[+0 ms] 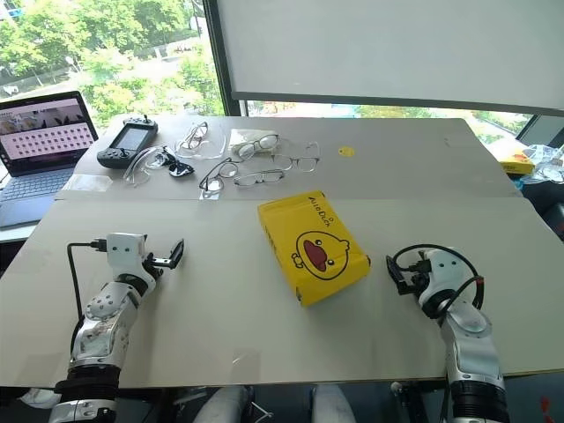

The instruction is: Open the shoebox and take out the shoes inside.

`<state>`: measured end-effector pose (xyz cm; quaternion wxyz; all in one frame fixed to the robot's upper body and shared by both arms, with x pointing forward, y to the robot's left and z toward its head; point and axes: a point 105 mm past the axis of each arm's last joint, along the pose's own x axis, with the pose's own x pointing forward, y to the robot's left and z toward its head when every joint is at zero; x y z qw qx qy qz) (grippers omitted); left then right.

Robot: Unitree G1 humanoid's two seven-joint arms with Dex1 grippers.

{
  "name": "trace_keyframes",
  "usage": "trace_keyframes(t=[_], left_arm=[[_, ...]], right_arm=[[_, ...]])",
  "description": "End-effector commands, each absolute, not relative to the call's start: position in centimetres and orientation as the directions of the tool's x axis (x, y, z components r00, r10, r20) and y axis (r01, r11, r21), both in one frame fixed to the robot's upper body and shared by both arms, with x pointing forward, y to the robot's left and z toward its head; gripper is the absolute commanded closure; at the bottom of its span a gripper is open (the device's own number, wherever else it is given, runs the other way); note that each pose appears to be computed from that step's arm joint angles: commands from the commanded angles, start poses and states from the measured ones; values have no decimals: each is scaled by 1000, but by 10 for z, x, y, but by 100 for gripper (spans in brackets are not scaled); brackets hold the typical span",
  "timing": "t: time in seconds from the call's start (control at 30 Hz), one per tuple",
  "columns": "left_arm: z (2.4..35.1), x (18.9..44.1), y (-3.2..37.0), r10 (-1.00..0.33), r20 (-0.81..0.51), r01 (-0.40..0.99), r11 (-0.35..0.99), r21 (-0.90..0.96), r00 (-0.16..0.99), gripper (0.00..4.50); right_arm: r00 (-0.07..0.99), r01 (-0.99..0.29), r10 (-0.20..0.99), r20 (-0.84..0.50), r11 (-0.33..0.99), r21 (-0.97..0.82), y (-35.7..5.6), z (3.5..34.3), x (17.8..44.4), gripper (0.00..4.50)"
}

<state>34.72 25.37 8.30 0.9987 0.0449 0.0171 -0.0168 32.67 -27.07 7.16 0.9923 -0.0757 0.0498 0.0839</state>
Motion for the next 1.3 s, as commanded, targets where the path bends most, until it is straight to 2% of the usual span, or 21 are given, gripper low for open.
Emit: trace_keyframes(t=[0.03, 0.07, 0.17, 0.3, 0.4, 0.5, 0.53, 0.63, 0.77, 0.9, 0.97, 1.13, 1.3], left_arm=[[100, 353, 255, -80, 17, 77, 990, 120, 997, 0], [107, 359, 259, -99, 30, 95, 988, 121, 995, 0], [124, 377, 264, -178, 58, 168, 975, 148, 982, 73], [134, 396, 260, -232, 54, 216, 953, 214, 971, 230], [147, 418, 242, -322, 36, 297, 907, 300, 946, 351], [153, 429, 225, -382, 25, 349, 869, 351, 924, 450], [155, 433, 212, -424, 15, 384, 834, 396, 906, 450], [161, 443, 159, -560, -10, 500, 732, 462, 829, 450], [162, 446, 116, -644, -46, 580, 652, 488, 763, 450], [169, 448, 73, -698, -26, 640, 641, 423, 716, 450], [168, 444, 53, -738, -36, 674, 594, 440, 674, 450], [160, 431, 22, -811, -72, 744, 493, 450, 581, 450], [145, 413, 5, -885, -128, 835, 364, 412, 448, 450]], right_arm=[[959, -260, 234, -161, 951, -166, -263, 75, 319, 7], [944, -307, 272, -187, 932, -194, -261, 83, 312, 7], [887, -428, 366, -282, 881, -203, -255, 95, 286, 80], [845, -489, 417, -335, 855, -170, -247, 104, 267, 218], [765, -581, 514, -388, 810, -72, -224, 104, 246, 319], [723, -617, 565, -399, 787, -4, -209, 105, 237, 420], [709, -630, 581, -400, 777, 12, -203, 104, 235, 447], [706, -643, 591, -391, 766, -2, -192, 102, 238, 447], [735, -619, 568, -370, 785, -27, -190, 104, 247, 447], [722, -634, 587, -367, 773, -11, -183, 107, 246, 447], [721, -635, 586, -369, 772, -14, -182, 108, 245, 447], [733, -622, 566, -378, 782, -34, -183, 111, 247, 447], [773, -573, 493, -400, 812, -106, -202, 108, 262, 447]])
